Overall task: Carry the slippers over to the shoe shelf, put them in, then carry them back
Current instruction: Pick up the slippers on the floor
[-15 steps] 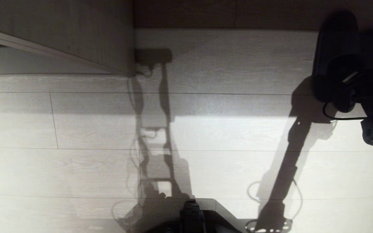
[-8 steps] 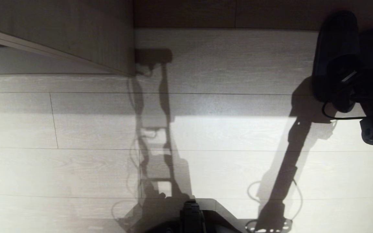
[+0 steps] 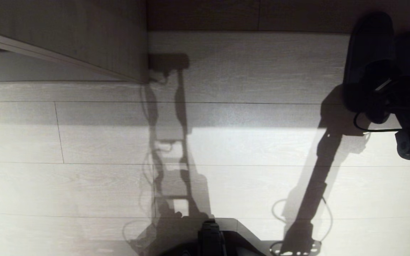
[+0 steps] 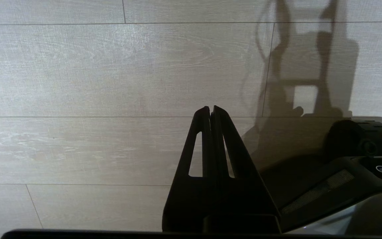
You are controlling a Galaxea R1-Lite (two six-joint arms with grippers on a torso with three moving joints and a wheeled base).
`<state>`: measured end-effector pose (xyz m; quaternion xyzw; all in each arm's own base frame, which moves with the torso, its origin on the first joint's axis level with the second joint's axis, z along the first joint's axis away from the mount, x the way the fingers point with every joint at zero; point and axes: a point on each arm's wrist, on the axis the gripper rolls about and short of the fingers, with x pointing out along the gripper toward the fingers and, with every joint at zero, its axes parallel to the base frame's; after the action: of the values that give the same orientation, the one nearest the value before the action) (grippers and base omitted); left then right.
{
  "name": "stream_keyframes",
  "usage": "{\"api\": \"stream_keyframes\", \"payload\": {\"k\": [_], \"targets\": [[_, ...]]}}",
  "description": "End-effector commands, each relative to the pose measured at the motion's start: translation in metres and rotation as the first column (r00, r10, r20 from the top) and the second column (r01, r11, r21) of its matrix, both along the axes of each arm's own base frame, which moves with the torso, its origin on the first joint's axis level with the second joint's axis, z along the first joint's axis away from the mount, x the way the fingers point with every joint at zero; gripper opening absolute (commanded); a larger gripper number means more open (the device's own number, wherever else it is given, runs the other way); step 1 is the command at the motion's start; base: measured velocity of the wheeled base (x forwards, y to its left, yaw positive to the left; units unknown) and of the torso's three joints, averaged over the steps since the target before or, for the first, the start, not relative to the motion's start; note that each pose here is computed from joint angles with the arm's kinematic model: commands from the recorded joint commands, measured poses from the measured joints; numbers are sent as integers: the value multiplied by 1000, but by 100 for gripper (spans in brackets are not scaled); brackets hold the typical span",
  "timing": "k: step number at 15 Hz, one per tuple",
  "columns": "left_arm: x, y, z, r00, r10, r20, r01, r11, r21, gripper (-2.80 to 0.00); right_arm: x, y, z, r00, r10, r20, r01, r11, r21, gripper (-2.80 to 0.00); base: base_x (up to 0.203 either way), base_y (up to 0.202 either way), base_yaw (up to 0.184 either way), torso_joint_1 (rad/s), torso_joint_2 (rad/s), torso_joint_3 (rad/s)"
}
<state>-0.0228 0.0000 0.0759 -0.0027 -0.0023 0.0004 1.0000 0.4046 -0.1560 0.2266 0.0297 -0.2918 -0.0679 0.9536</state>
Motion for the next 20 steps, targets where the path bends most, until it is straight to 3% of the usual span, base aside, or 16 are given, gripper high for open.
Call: {"api": "stream_keyframes", "payload": {"k": [1,11,15,20], "targets": [[0,0,0,1000,1,0,-1,1000,-1,-280,-1,0,1,1000,1,8,-1,1000,-2,-280,0,0,0,0,0,0],[0,0,0,1000,1,0,-1,1000,-1,-280,-11,1,14,1000,-6,29,6,1000,2,-280,0,0,0,0,0,0],[0,0,0,1000,1,0,-1,1000,-1,-280,-26,3,24,1000,-7,-12,7,1000,25,-280,0,0,0,0,0,0],[0,0,0,1000,1,0,-1,1000,-1,-280,-76,27,51,1000,8,-17,-7,999,34,-280,0,0,0,0,0,0]]}}
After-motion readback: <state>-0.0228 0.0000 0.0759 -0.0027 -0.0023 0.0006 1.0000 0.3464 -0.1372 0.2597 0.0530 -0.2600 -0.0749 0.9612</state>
